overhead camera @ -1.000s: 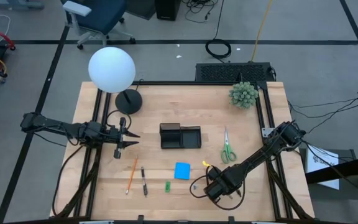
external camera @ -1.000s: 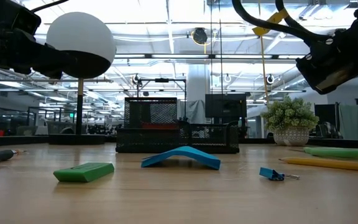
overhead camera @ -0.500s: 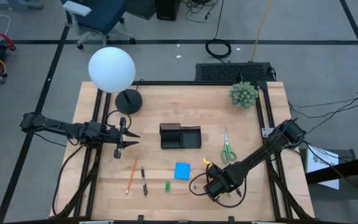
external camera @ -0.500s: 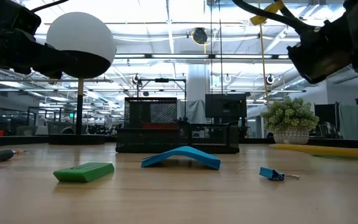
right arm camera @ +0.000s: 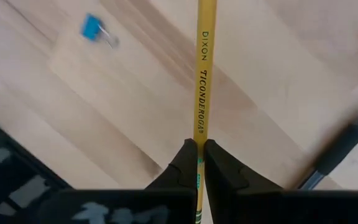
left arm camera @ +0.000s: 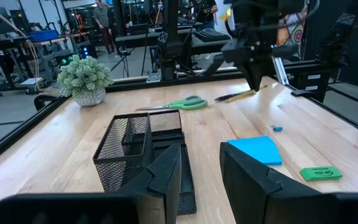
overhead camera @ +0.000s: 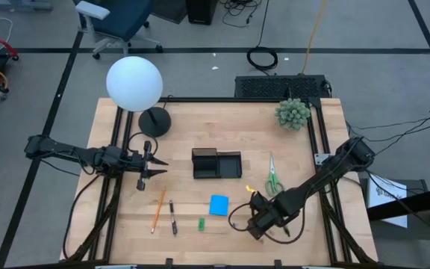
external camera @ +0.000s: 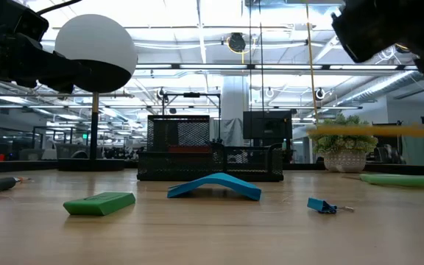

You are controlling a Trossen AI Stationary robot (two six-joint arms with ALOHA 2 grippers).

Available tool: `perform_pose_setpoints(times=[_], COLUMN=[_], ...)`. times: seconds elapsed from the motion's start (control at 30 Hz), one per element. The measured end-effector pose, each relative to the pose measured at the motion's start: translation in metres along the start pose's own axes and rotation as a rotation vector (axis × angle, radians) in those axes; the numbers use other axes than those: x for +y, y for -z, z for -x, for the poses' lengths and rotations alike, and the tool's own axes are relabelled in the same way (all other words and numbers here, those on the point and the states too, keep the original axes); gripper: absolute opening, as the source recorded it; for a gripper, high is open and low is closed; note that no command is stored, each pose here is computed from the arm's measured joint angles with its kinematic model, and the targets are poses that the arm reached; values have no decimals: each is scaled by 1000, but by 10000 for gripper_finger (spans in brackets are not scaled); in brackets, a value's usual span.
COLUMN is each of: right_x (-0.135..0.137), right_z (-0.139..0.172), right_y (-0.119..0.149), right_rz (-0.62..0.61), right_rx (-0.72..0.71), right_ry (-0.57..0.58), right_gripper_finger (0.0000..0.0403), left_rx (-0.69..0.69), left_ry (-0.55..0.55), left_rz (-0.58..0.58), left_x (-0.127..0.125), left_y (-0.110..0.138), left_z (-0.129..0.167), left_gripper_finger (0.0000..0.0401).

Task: Pick and place office supplies into organizer
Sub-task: Put the yellow pencil into the black desk organizer

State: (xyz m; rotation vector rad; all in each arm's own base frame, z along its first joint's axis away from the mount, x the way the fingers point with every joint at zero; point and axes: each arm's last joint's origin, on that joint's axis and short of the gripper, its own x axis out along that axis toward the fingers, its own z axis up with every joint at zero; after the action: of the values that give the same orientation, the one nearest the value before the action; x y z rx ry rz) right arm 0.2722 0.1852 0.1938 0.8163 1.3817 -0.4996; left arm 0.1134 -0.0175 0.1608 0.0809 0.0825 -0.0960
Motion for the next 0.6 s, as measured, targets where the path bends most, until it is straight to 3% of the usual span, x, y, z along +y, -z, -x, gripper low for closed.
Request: perform_pose_setpoints(times=[0.37,0.6], right_x=[-7,-3], right_z=[51,74], right_y=[-20,-40], right_rz=[-42,-47], right_rx=[-178,-274], right_ry=[-168,-341], right_gripper_finger=[0,0], left_rx=[0,0], left_ry=[0,0], left_rz=[0,0], left_x=[0,0], left_y=[0,0], left_z=[0,0], left_gripper_finger=[115,115])
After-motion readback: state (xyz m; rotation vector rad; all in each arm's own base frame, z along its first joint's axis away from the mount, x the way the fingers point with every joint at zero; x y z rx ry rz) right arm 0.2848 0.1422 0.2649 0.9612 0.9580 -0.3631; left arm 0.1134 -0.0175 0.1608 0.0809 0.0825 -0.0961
